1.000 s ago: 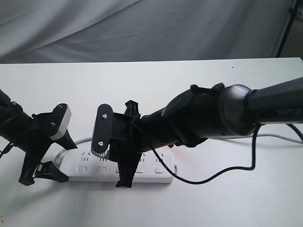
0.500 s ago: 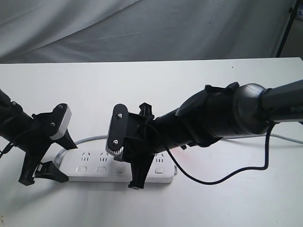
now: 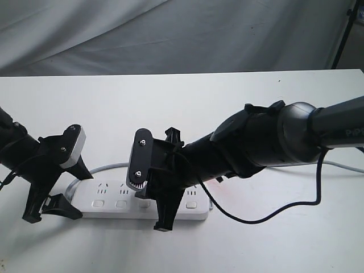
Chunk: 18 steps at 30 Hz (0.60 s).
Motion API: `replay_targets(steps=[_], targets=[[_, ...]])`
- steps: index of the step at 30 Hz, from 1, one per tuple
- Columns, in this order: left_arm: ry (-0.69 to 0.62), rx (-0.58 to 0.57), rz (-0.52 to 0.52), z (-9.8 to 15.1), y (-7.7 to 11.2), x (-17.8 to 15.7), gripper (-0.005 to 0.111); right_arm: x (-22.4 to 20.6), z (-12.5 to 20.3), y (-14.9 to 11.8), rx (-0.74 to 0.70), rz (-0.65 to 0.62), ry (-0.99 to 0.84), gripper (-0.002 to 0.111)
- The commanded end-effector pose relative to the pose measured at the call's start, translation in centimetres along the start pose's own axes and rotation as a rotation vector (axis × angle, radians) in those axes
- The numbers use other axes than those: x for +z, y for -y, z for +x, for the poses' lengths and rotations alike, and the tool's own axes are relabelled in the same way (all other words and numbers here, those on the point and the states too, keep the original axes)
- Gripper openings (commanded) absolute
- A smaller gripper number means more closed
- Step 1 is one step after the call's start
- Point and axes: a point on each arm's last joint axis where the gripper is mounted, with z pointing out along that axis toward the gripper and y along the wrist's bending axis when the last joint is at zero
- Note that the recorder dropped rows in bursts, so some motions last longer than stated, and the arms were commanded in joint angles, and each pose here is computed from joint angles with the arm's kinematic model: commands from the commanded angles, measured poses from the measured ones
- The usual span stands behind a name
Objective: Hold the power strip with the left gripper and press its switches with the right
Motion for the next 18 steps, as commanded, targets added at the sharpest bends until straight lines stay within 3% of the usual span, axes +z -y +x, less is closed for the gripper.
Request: replay_targets(steps=[1,18], targets=[[0.005,0.005,0.012,-0.08,0.2,0.14,0.067,0.02,0.18,-0.17,-0.004,-0.014,-0.001,0.033],[0.005,0.003,0.012,-0.08,0.2,0.14,0.067,0.86,0.92,-0.51,-0.01,-0.041,-0.024,0.033]])
